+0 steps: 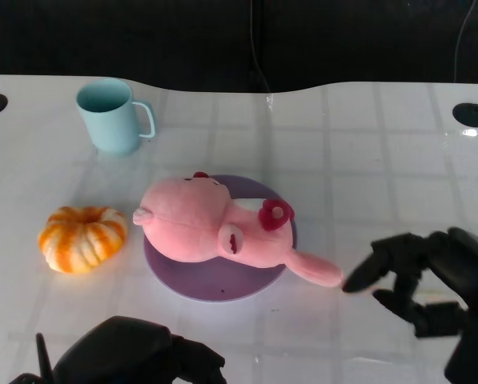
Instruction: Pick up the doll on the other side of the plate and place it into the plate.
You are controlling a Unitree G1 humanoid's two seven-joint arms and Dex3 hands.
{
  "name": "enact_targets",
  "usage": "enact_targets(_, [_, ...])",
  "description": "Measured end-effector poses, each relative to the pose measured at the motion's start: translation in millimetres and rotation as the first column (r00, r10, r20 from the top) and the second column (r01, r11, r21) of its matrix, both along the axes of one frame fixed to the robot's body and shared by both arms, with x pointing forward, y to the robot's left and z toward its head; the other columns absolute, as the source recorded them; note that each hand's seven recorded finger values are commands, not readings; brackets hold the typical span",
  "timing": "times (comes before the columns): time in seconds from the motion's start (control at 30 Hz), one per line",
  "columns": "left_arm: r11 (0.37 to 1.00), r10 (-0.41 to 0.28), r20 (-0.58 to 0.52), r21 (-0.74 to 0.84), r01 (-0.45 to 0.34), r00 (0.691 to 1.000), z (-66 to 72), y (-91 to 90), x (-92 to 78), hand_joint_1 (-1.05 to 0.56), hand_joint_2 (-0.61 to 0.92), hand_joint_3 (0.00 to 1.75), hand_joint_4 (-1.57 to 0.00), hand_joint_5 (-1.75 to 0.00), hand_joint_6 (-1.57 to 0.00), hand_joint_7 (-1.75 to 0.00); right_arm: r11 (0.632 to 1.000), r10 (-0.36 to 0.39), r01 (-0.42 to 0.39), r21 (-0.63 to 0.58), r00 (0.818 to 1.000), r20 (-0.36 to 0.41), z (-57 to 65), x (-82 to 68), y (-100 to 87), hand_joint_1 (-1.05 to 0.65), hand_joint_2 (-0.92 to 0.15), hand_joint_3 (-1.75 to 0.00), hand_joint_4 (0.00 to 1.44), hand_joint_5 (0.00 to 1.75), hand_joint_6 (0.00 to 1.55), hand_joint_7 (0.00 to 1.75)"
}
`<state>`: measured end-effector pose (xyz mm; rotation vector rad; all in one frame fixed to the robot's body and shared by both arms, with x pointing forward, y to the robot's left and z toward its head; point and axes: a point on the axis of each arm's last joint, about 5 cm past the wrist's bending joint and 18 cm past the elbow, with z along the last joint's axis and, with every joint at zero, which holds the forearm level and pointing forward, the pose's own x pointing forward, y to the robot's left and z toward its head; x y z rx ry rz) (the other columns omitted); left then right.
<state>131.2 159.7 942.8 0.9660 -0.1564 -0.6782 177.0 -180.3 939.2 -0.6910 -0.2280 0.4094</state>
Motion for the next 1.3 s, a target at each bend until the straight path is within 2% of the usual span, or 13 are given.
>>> enact_targets(0.13, [1.0, -0.001, 0.001, 0.001, 0.001, 1.0, 0.1, 0.1, 0.1, -0.17, 0.92, 0.18, -0.75, -1.32, -0.95, -0.48, 1.0, -0.008, 0.008, -0.009, 1.0, -0.005, 3.5, -9.4, -2.9, 0.06, -0.31, -1.4, 0.92, 1.69, 0.89, 1.26])
enact_targets(0.17, [1.0, 0.0, 0.0, 0.001, 0.0, 1.0, 0.1, 0.2, 0.1, -0.16, 0.92, 0.18, -0.74, -1.32, -0.95, -0.47, 1.0, -0.01, 0.01, -0.011, 1.0, -0.011, 4.8, -12.0, -3.0, 0.06, -0.32, -1.39, 0.92, 1.73, 0.87, 1.34])
enact_targets(0.3, [1.0, 0.009, -0.003, -0.001, -0.009, 1.0, 0.2, 1.5, 0.3, -0.16, 0.92, 0.21, -0.72, -1.28, -0.95, -0.47, 1.0, -0.008, 0.008, -0.019, 1.0, -0.018, 11.5, -22.4, -3.7, 0.06, -0.33, -1.38, 0.91, 1.74, 0.83, 1.45])
enact_targets(0.43, [1.0, 0.017, -0.005, -0.007, -0.017, 1.0, 0.4, 3.3, 1.0, -0.16, 0.92, 0.23, -0.72, -1.27, -0.95, -0.47, 0.999, -0.025, 0.024, -0.025, 0.999, -0.041, 9.0, -24.9, -5.2, 0.03, -0.33, -1.38, 0.9, 1.75, 0.8, 1.48])
enact_targets(0.63, [0.999, 0.032, -0.027, -0.006, -0.032, 0.999, 0.7, 6.9, 2.2, -0.17, 0.92, 0.25, -0.71, -1.24, -0.93, -0.48, 0.994, -0.057, 0.049, -0.094, 0.995, -0.084, -0.9, -20.4, -4.2, -0.03, -0.31, -1.37, 0.88, 1.75, 0.78, 1.51])
enact_targets(0.83, [0.999, 0.043, -0.036, -0.001, -0.043, 0.998, 0.5, 8.1, 2.4, -0.17, 0.92, 0.25, -0.71, -1.23, -0.92, -0.48, 0.99, -0.071, 0.058, -0.13, 0.992, -0.101, -5.5, -16.9, -3.5, -0.06, -0.31, -1.35, 0.86, 1.74, 0.8, 1.48])
enact_targets(1.3, [0.999, 0.041, -0.035, 0.003, -0.041, 0.999, 1.0, 8.5, 3.3, -0.17, 0.92, 0.25, -0.73, -1.16, -0.92, -0.5, 0.987, -0.067, 0.048, -0.155, 0.991, -0.119, -6.4, -13.2, -0.8, -0.06, -0.34, -1.3, 0.84, 1.75, 0.8, 1.45])
